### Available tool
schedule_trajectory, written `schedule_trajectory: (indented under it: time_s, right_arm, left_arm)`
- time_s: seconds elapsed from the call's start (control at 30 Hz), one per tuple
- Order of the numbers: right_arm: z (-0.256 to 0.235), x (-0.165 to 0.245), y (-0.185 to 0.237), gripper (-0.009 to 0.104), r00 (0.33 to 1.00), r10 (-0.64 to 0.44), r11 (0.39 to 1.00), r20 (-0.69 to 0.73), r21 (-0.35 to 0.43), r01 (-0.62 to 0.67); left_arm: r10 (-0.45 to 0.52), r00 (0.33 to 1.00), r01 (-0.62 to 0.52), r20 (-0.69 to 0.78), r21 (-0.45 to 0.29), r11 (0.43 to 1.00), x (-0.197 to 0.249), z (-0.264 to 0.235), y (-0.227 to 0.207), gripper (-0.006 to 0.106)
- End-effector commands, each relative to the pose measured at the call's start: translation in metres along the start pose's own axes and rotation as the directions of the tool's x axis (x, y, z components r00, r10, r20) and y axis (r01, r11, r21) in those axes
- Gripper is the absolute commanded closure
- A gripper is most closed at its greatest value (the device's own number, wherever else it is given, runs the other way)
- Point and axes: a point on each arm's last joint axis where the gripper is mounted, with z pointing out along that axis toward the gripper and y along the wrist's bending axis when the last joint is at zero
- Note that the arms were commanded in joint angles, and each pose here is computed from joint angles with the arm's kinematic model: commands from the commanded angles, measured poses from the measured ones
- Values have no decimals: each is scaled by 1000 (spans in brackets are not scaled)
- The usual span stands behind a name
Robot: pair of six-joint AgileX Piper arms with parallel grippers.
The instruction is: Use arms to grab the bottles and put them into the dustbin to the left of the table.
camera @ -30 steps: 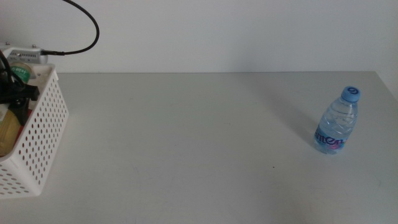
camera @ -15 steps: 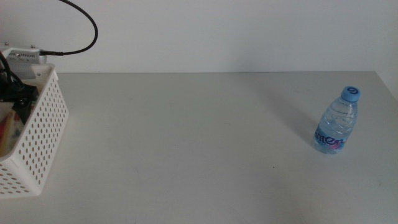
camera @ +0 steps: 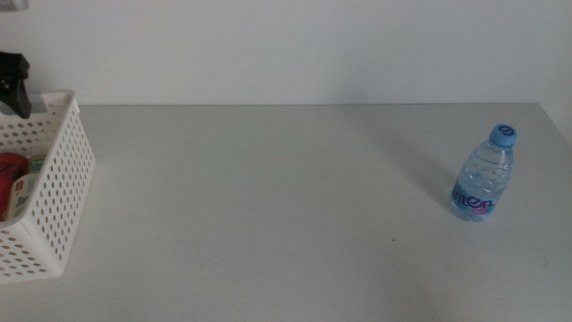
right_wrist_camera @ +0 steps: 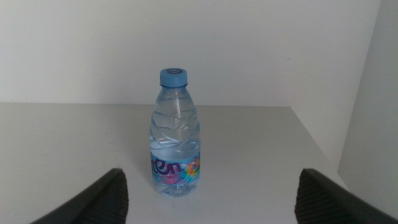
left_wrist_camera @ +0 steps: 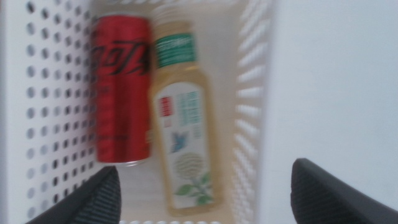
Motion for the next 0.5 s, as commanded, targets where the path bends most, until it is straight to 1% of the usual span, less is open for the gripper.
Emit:
schedule_trajectory:
  time_s: [0.0, 0.1, 0.27, 0.37, 0.47]
  right_arm:
    - [-3, -12, -1, 1, 993, -21, 1000, 113, 14, 19]
    - [-3, -12, -1, 1, 993, -21, 1000, 113, 14, 19]
    - [-3, -12, -1, 1, 993, -21, 1000, 113, 14, 19]
    - [-3, -12, -1, 1, 993, -21, 1000, 113, 14, 19]
    - [-3, -12, -1, 1, 993, -21, 1000, 113, 14, 19]
  left_arm:
    - [35, 994, -44, 108, 87, 995, 10, -50, -16, 7]
    - [90, 952, -135, 294, 136, 981, 22, -75, -38, 7]
    - [205, 848, -317, 489, 157, 935, 62, -100, -74, 7]
    - [259, 773, -418, 580, 158, 894, 91, -106, -94, 7]
    - [261, 679, -489, 687, 157, 858, 120, -118, -108, 7]
